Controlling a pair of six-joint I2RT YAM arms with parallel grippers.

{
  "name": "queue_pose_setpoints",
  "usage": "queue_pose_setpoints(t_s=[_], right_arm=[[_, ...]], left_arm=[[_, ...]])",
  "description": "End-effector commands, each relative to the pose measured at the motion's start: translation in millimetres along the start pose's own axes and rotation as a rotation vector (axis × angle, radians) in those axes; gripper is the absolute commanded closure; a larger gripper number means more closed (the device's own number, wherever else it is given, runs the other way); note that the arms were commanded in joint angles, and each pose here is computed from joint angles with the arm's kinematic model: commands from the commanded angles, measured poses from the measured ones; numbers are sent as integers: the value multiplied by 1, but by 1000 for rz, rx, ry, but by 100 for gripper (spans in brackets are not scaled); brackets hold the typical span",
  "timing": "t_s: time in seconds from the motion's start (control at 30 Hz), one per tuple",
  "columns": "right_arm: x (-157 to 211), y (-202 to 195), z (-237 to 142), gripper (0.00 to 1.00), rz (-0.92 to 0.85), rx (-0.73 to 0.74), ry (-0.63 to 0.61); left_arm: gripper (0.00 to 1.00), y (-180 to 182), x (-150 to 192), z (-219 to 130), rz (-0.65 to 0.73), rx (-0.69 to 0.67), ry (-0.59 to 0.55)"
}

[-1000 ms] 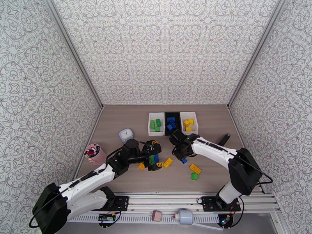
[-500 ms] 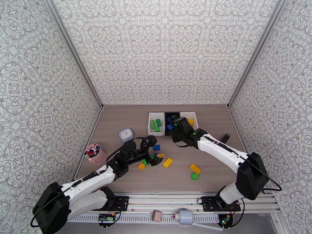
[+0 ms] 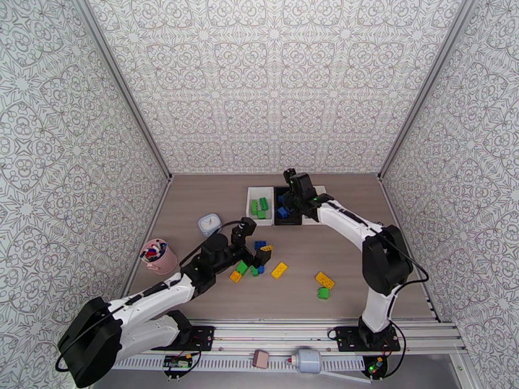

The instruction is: Sort the legos into containers by color

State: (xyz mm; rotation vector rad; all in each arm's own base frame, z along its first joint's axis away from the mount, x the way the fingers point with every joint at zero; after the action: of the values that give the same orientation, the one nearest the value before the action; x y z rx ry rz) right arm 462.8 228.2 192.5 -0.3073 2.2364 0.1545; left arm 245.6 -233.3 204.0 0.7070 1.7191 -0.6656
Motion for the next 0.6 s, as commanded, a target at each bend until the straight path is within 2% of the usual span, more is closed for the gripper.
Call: queue_pose_setpoints(t_s=[0.0,0.27,0.57], right_arm=[[-13,-3,19,79,-7,-5,-17],[-8,-9,61,77,-3,23,37],[-11,-9,60,69,-25,28,40]], left_arm=[[0,7,-3,2,-26,-42,-19],[1,12,-4,3,-28,-77,-19],[0,12,-1,1,-2,-85,13]])
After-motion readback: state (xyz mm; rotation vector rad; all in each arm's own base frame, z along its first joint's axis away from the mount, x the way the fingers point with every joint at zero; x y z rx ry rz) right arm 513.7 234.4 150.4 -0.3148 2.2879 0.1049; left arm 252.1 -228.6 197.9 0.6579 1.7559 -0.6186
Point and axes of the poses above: each hand's point on the last joint's axis, 136 mm out from that joint toward the fingers, its own z axis out along the fingers, its own y axis along the line the jaws close on, x = y × z, the point moved 4 cm from there along -z, back along the fingers, and after that the axes turned 4 degrees about z, right-handed, at the moved point
